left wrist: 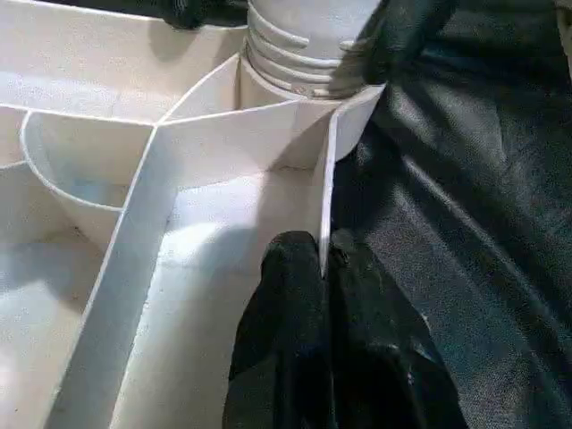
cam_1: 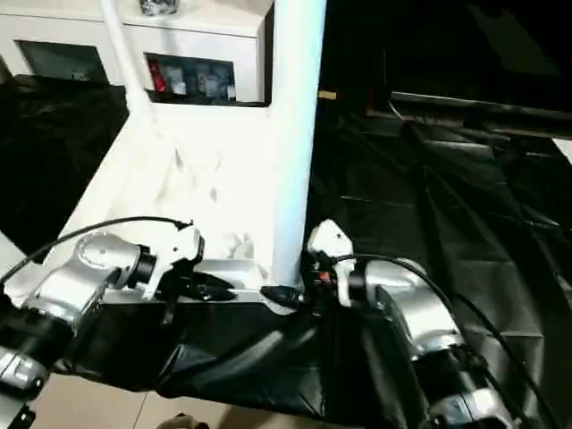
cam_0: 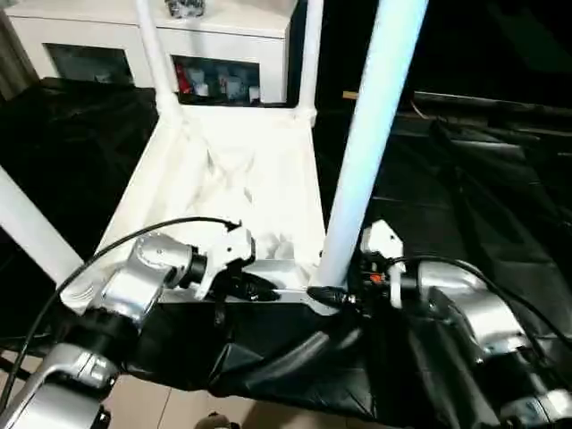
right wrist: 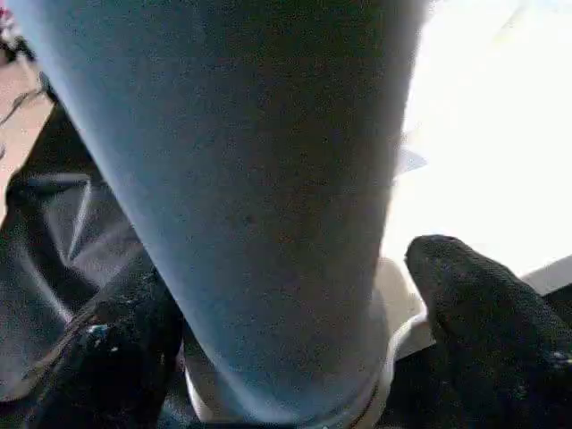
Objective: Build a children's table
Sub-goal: Rotate leg to tighten
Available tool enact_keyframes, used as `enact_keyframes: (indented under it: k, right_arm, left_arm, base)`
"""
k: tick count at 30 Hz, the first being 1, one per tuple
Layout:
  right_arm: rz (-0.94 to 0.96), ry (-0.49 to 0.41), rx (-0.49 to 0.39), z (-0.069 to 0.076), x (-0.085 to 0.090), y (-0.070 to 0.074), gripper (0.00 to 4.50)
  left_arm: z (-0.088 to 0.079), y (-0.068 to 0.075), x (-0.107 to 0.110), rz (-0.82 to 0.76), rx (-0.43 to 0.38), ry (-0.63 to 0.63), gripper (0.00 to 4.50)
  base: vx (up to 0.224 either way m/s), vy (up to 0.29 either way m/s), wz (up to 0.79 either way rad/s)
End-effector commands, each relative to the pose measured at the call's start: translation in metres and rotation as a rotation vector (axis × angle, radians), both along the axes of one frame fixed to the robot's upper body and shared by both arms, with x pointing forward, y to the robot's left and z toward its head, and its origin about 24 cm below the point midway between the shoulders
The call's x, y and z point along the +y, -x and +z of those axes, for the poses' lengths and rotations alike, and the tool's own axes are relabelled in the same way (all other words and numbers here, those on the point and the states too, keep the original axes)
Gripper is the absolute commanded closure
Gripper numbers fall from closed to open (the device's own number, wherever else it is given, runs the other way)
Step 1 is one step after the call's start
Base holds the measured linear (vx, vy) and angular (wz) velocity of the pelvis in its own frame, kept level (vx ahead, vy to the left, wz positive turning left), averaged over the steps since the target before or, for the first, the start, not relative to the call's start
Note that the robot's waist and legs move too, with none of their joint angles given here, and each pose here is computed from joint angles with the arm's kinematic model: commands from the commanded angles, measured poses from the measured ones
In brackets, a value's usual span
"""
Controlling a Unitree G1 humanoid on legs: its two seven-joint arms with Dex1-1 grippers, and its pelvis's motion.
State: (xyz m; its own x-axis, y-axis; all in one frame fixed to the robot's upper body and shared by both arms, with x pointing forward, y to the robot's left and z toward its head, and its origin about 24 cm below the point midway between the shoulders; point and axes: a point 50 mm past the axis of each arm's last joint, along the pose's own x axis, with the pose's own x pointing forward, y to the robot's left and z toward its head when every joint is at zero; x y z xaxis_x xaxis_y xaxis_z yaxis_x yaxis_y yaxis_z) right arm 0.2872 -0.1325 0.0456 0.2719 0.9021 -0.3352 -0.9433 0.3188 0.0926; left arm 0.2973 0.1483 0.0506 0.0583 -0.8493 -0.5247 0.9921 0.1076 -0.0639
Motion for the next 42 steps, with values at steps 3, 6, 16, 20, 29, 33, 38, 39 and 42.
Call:
enact_keyframes:
  k: [3,6,16,20,29,33,38,39,42]
  right_arm:
    - [0.011,0.029,-0.015,0.001,-0.003,-0.004,1.00]
    - [0.023,0.042,-0.017,0.000,-0.004,-0.005,1.28]
    - [0.028,0.021,-0.021,-0.004,0.006,-0.006,1.77]
    - [-0.024,0.016,-0.036,-0.010,0.011,-0.005,1.78]
    - [-0.545,-0.011,-0.027,-0.037,0.053,-0.021,1.80]
    - [-0.481,-0.052,-0.068,-0.030,0.078,-0.022,1.80]
    - [-0.389,-0.068,-0.107,-0.026,0.070,-0.022,1.10]
    - [-0.373,-0.064,-0.109,-0.026,0.067,-0.022,1.04]
    - [-0.255,0.004,-0.132,-0.028,0.046,-0.019,0.64]
  left_arm:
    - [-0.004,0.002,0.004,0.056,0.021,0.025,4.50]
    - [-0.004,0.001,0.008,0.068,0.012,0.012,4.50]
    - [-0.001,-0.005,0.009,0.132,-0.026,0.004,4.50]
    - [-0.001,-0.014,0.004,0.216,-0.078,-0.008,4.50]
    - [-0.005,-0.024,-0.060,0.397,-0.127,0.062,4.50]
    - [-0.008,-0.022,-0.079,0.381,-0.142,0.060,4.50]
    - [-0.006,-0.018,-0.071,0.324,-0.158,0.067,4.50]
    - [-0.005,-0.018,-0.069,0.311,-0.161,0.069,4.50]
    - [-0.005,-0.014,-0.053,0.249,-0.144,0.071,4.50]
  base:
    - [0.000,0.000,0.00]
    - [0.000,0.000,0.00]
    - [0.000,0.000,0.00]
    - [0.000,0.000,0.00]
    - [0.000,0.000,0.00]
    - [0.000,0.000,0.00]
    - [0.000,0.000,0.00]
    - [0.000,0.000,0.00]
    - [0.000,0.000,0.00]
